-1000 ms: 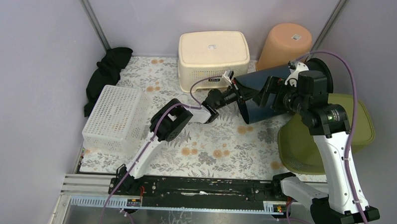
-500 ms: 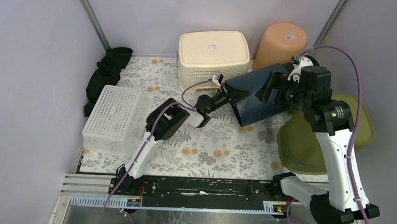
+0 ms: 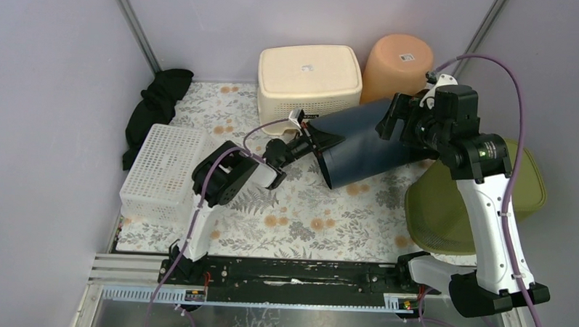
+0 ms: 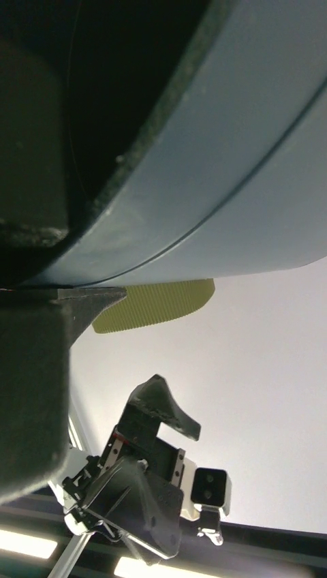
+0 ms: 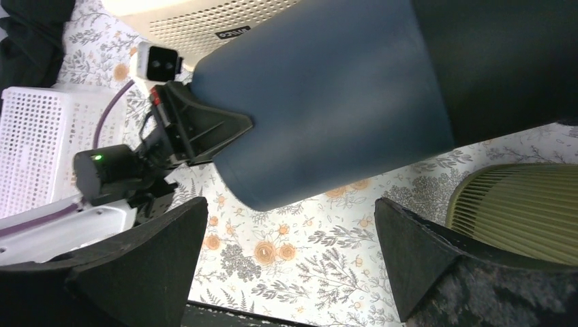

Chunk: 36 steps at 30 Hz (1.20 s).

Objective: Turn the large container upside down
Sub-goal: Turn the container upside down at the center of the board.

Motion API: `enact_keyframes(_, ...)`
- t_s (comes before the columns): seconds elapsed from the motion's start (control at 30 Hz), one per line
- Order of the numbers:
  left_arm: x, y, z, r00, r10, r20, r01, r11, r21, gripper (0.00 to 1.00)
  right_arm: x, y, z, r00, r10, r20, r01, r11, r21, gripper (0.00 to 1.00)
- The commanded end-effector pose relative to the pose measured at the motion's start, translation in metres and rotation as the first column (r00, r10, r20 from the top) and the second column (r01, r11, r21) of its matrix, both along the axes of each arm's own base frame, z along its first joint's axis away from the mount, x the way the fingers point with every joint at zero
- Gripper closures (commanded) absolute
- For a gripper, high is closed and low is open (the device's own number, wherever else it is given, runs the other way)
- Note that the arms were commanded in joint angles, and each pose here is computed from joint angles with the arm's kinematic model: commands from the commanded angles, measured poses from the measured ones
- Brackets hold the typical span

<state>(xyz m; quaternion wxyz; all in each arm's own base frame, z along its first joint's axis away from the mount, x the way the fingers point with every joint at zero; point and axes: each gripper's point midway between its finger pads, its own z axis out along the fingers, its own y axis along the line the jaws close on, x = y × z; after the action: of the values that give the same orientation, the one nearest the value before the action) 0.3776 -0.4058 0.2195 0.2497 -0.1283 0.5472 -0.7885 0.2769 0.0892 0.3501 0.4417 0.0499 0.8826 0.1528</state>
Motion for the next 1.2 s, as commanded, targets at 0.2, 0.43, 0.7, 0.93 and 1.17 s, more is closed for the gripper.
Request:
enact_keyframes(0.2,-0.004,0.063,0.016,0.991,0.118,0.066,-0.122,0.991,0.057,1.00,0.061,-0.039,-0.018,0.984,-0.175,-0.010,0.174,0.980,-0.095,0.01)
enact_keyframes(0.43,-0.013,0.060,0.011,0.995,0.069,0.065,-0.080,0.979,0.188,1.00,0.119,-0.111,-0.061,0.929,-0.351,-0.119,0.350,0.936,-0.030,0.00)
enact_keyframes(0.7,-0.010,0.050,0.009,0.997,0.034,0.075,-0.055,0.954,0.296,0.98,0.145,-0.133,-0.072,0.909,-0.398,-0.121,0.402,0.916,0.008,0.00)
enact_keyframes(0.93,-0.012,0.023,0.021,0.992,-0.051,0.114,0.019,0.963,0.270,0.64,0.161,-0.113,-0.085,0.939,-0.311,-0.145,0.327,0.939,0.109,0.00)
enact_keyframes(1.17,-0.013,-0.007,0.024,0.986,-0.101,0.134,0.063,0.963,0.261,0.50,0.151,-0.089,-0.098,0.957,-0.222,-0.187,0.258,0.946,0.198,0.03)
